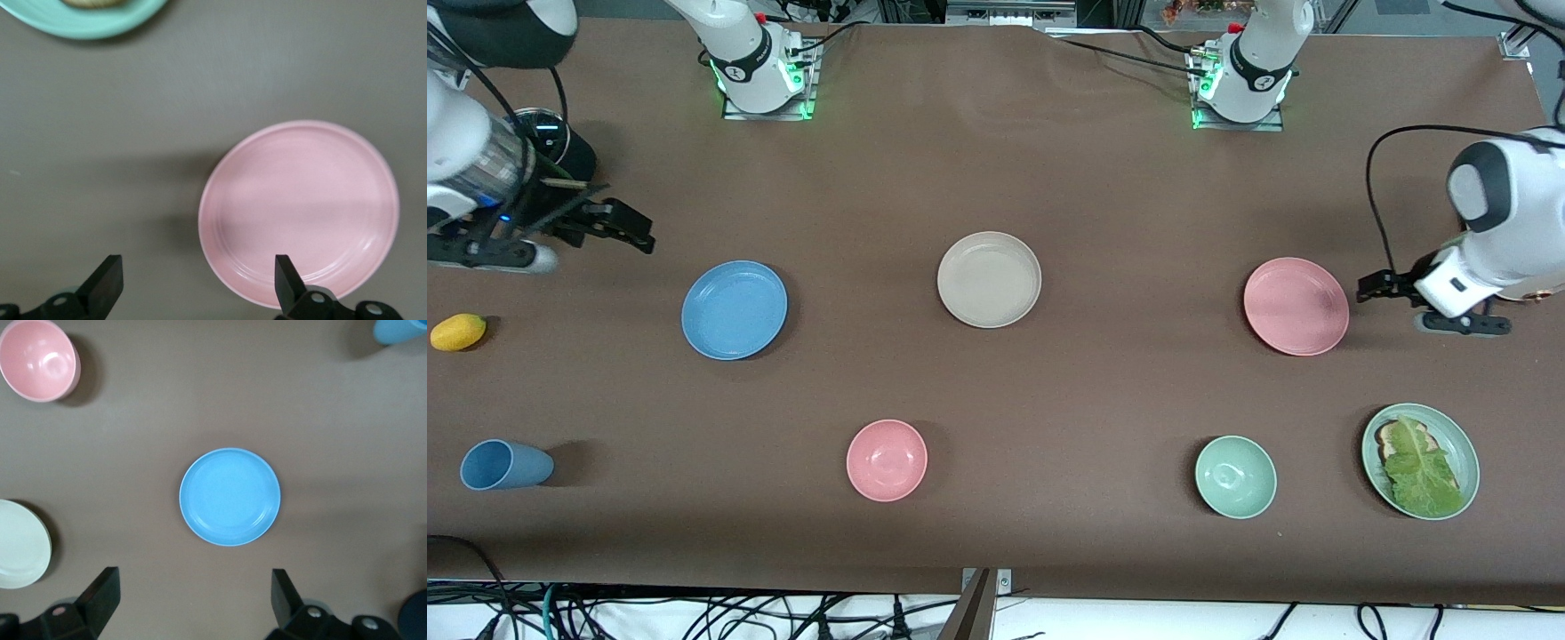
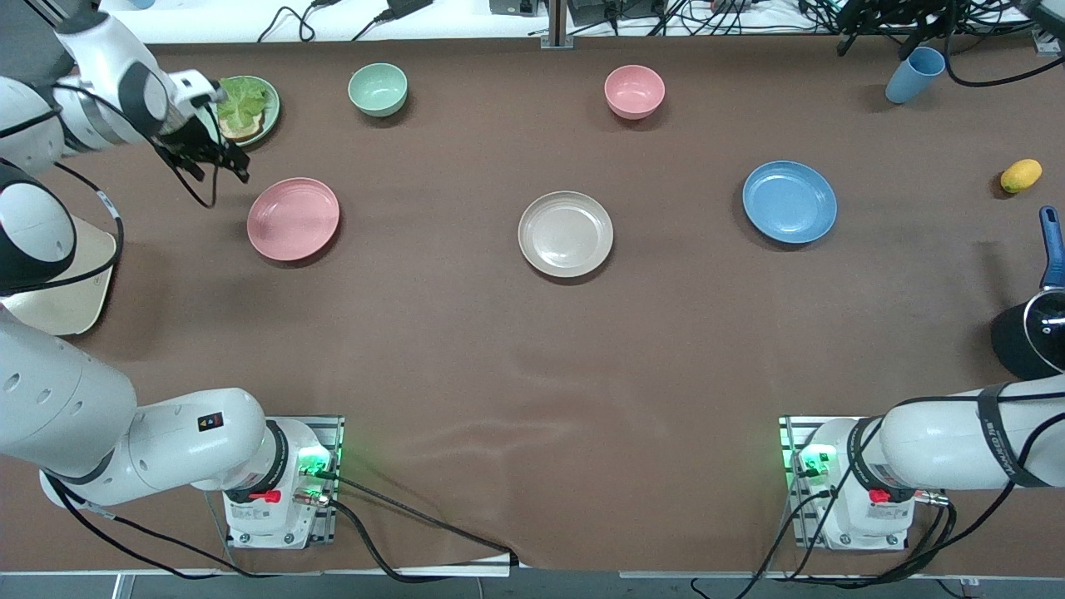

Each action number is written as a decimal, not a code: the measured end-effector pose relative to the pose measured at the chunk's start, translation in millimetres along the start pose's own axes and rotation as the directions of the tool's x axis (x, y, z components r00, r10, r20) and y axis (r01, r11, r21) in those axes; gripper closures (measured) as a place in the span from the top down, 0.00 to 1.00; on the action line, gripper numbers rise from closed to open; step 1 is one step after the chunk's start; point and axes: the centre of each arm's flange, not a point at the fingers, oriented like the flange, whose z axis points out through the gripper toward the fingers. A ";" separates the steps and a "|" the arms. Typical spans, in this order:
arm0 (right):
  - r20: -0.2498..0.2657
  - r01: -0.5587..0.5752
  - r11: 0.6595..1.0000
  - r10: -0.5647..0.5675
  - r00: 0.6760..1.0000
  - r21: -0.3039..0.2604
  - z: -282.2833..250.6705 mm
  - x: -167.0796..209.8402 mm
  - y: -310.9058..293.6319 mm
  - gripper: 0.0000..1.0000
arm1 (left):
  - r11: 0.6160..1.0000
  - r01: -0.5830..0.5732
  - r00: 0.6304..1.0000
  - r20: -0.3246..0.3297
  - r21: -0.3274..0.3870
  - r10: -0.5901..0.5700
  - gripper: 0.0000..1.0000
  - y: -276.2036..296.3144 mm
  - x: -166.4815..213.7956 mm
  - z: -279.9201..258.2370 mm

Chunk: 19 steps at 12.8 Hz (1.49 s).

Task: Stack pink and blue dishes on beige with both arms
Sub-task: 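Reach the left gripper to the pink plate while the right gripper reaches the blue plate, then grasp the pink plate with the left gripper while the right gripper grasps the blue plate, then carry the pink plate onto the beige plate with the left gripper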

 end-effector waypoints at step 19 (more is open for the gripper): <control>-0.030 0.037 0.999 -0.037 0.999 0.015 308.1 -33.4 -49.9 1.00 | 0.979 -0.095 0.991 0.081 -0.179 0.111 0.07 -17.3 34.4 57.6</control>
